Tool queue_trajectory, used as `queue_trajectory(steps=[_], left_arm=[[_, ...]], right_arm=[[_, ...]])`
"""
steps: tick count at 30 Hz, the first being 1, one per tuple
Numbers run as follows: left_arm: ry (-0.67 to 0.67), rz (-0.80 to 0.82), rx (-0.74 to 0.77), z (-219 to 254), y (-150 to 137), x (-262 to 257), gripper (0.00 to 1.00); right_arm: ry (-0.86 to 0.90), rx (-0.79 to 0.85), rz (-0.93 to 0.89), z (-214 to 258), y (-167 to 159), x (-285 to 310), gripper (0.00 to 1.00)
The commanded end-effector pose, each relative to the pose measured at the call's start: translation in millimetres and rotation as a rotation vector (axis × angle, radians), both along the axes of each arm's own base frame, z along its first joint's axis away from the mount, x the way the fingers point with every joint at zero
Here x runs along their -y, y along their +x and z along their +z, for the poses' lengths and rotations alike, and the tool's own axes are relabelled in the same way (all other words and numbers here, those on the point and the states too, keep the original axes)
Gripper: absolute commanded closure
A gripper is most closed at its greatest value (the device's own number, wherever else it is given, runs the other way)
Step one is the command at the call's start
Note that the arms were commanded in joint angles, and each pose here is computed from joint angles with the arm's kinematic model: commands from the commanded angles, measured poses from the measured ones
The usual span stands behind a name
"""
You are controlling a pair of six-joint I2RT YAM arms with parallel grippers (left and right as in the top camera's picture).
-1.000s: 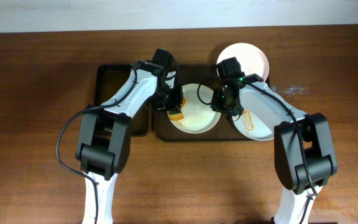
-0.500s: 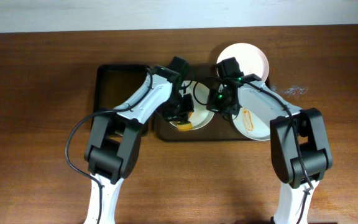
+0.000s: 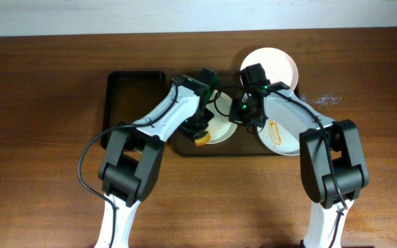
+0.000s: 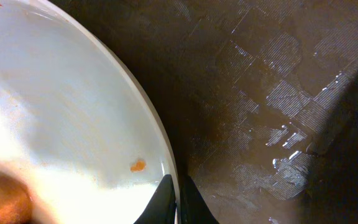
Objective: Clean dirty plates on tray and stack at the side
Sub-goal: 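Lower the plate and scrub its surface with the sponge in the left gripper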
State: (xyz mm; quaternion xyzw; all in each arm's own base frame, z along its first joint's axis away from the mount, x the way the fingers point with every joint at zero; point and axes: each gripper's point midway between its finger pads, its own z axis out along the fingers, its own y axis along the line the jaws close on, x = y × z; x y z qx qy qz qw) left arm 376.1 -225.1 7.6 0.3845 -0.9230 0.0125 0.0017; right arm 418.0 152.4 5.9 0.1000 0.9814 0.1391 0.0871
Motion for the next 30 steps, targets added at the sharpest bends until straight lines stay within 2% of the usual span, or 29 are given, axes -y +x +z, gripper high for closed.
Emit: queue_trajectory(steps=[1,9,15,22,24,25,28,30], left_arm=[[0.140,0.177,0.092,3,2,-10,1.00],[0.279,0.253,0.199,2,3,-24,1.00],[0.291,0.283,0.192,-28,-5,-33,1.00],[0.356,0.325,0.486,-8,48,-42,1.00],[0.354,0.337,0.530,-4,56,-42,1.00],[0.351,0.336,0.526,-4,56,-41,1.00],[0.324,0.204,0.382,-17,34,-31,1.00],[0.254,0.095,0.217,-29,6,-18,1.00]], right_arm=[[-0.041,-0.068,-0.004,-27,-12,8,0.96],[-0.044,-0.068,-0.004,-27,-12,8,0.96],[-0.044,-0.068,-0.004,-27,-12,8,0.96],[-0.064,-0.068,-0.008,-28,-12,12,0.96],[-0.064,-0.068,-0.009,-28,-12,12,0.96],[-0.064,-0.068,-0.008,-28,-12,12,0.96],[-0.064,-0.067,-0.008,-28,-12,12,0.96],[-0.063,-0.068,-0.008,-28,-12,12,0.96]])
